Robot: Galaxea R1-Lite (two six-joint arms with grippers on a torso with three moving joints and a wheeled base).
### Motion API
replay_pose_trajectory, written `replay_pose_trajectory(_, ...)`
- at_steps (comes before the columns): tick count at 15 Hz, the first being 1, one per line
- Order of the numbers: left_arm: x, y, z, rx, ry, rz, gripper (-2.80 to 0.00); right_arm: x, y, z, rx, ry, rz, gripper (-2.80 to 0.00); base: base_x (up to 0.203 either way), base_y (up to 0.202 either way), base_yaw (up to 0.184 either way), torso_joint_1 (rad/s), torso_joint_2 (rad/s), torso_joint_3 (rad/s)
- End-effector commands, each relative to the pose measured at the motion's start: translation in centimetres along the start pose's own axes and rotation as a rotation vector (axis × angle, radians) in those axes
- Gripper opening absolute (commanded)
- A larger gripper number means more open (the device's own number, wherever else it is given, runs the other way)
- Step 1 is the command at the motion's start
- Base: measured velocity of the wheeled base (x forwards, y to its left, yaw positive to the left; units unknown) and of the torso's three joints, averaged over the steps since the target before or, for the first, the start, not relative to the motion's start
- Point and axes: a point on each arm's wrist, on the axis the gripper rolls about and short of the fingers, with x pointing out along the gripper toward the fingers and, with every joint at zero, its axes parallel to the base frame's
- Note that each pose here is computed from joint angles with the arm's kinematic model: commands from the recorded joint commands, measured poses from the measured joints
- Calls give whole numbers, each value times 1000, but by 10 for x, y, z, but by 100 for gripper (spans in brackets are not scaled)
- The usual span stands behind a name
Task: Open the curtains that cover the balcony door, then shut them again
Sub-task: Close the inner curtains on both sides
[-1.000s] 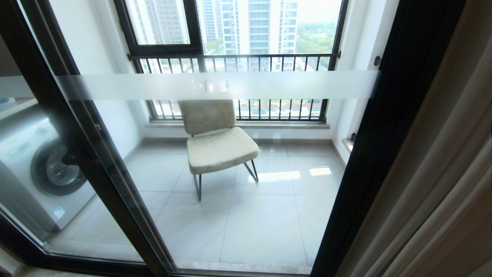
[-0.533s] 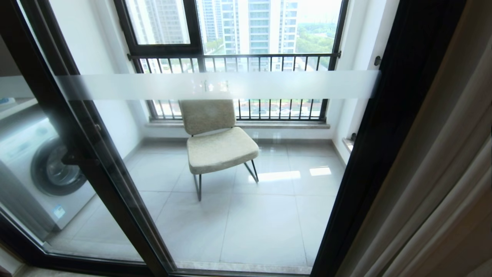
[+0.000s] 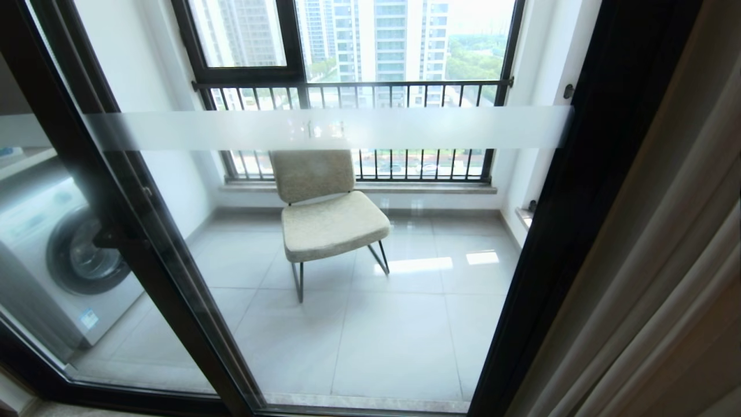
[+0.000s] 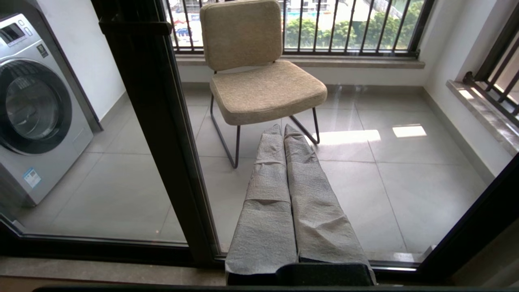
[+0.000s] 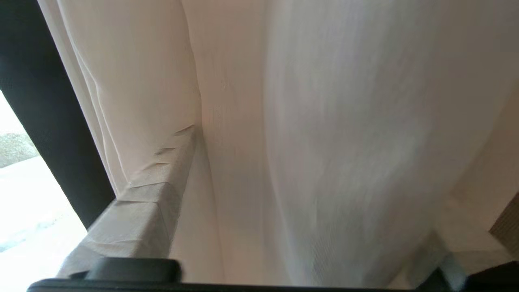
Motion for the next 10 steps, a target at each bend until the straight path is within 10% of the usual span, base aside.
replay_pose_trajectory(1, 0, 0, 0, 0, -1, 1, -280, 0, 0, 0, 1, -14, 1, -280, 0, 0, 0, 0, 0, 0)
replay_pose_trajectory(10, 0, 0, 0, 0, -1, 1, -280, -7, 11, 1, 10, -27, 71, -280, 0, 0, 0, 0, 0, 0)
